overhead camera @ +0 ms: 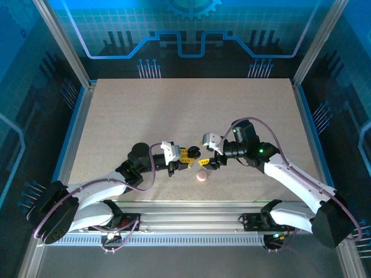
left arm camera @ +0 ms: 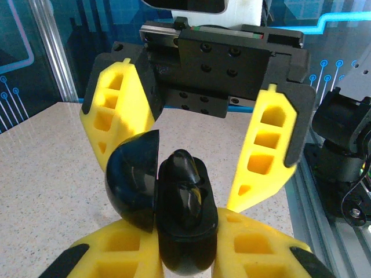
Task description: Insert the wireless bluetooth earbuds into the charging case
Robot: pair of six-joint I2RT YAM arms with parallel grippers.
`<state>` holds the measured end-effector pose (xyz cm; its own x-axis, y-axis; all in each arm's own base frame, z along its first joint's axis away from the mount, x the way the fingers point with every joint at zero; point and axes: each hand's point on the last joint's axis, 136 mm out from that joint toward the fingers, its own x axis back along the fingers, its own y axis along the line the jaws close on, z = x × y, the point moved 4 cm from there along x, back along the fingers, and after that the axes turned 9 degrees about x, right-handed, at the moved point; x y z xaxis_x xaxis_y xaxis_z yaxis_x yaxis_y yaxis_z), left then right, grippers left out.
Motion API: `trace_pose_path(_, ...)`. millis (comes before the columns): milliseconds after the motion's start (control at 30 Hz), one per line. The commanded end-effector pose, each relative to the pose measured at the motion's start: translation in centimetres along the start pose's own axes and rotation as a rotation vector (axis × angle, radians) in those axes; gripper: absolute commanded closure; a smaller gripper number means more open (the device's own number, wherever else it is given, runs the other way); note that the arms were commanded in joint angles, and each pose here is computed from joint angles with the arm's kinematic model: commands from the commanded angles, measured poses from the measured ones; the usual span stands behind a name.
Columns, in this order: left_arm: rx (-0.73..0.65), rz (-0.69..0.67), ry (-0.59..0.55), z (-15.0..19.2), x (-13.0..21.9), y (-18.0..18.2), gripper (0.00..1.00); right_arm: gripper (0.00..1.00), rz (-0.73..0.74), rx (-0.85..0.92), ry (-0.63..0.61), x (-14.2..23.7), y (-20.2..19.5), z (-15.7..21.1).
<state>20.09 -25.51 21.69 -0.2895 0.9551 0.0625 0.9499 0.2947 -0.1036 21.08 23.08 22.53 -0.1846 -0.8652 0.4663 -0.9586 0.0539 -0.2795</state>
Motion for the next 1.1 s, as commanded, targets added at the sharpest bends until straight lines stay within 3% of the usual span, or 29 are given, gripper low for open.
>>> trace_pose_path(0, -0.032, 0.030, -0.010, -0.2, 0.2, -0.6, 0.84, 0.32, -0.055, 0.098, -0.042, -0.3, 0.6, -1.6)
trace_pose_path(367, -0.029, 0.017, 0.009, 0.6, -0.1, -0.3, 0.84, 0.38, -0.072, 0.201, -0.120, 1.2, 1.1, -3.5)
trace_pose_path(567, -0.029, 0.021, 0.008, 0.5, -0.2, -0.2, 0.84, 0.40, 0.053, 0.221, -0.154, 3.7, 0.3, -3.8)
trace_pose_path(767, -0.025, 0.025, 0.008, 0.5, -0.2, -0.3, 0.84, 0.42, 0.080, 0.224, -0.095, 3.8, 0.1, -2.7)
trace_pose_path(1067, -0.029, 0.024, 0.004, 0.3, -0.1, -0.3, 0.84, 0.43, -0.056, 0.193, -0.109, 2.0, -0.6, -3.3)
